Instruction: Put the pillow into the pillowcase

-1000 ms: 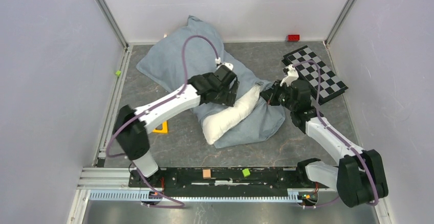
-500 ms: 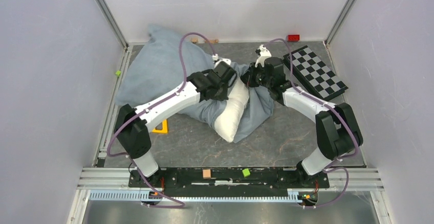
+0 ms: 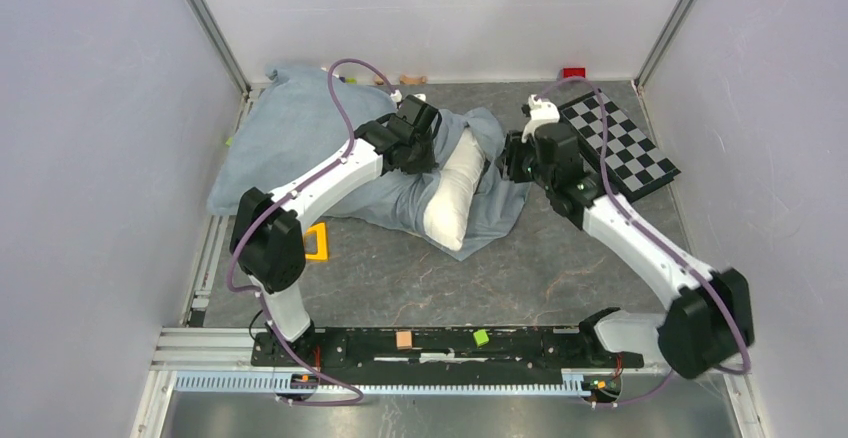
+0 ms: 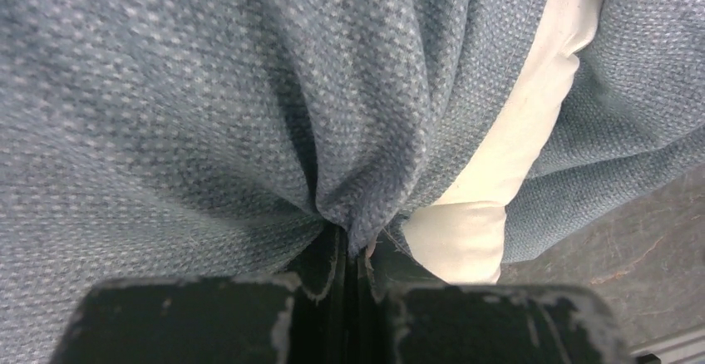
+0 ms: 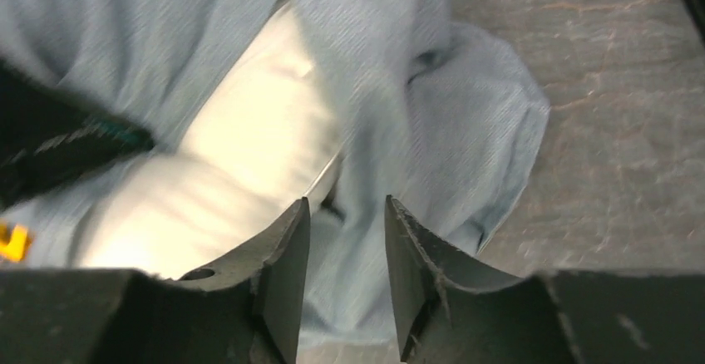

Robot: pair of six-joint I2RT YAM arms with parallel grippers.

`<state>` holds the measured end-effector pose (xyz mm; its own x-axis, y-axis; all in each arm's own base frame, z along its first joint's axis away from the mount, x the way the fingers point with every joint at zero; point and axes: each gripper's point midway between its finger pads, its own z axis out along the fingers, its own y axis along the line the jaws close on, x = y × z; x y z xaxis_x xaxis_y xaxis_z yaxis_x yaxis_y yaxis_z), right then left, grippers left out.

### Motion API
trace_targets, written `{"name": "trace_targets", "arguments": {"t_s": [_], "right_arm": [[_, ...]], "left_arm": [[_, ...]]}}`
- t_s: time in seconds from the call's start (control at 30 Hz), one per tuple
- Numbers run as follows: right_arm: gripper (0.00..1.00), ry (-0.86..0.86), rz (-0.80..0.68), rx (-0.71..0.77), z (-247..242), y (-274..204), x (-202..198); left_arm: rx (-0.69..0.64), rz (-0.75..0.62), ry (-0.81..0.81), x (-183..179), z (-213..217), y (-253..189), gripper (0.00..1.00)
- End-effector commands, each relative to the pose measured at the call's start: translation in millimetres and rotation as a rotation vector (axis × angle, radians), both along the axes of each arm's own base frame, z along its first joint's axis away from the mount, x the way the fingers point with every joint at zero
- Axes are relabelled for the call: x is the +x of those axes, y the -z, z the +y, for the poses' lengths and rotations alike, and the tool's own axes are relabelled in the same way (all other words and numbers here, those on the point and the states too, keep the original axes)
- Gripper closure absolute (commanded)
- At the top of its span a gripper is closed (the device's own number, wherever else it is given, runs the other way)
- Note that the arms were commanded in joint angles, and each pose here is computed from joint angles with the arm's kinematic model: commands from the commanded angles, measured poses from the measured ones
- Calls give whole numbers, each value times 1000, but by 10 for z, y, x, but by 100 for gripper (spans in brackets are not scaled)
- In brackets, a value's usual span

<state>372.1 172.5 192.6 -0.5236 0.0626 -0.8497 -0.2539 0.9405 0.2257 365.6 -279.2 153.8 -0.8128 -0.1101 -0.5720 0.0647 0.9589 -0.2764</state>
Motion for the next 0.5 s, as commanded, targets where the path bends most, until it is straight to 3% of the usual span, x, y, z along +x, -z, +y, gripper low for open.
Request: {"name": "trace_targets", "arguments": {"t_s": [0.0, 0.07, 0.2, 0.47], "right_arm": [[62, 8, -11, 75, 168, 9, -459], [66, -4, -17, 123, 300, 38, -576], [66, -21, 13, 153, 517, 173, -546], [64, 161, 95, 194, 390, 680, -250]], "left_arm": [[-43, 30, -9, 39, -134, 77, 98], [-48, 29, -7, 43, -146, 66, 98], [-51, 25, 1, 48, -158, 42, 98], [-51, 6, -5, 76, -111, -52, 98]]}}
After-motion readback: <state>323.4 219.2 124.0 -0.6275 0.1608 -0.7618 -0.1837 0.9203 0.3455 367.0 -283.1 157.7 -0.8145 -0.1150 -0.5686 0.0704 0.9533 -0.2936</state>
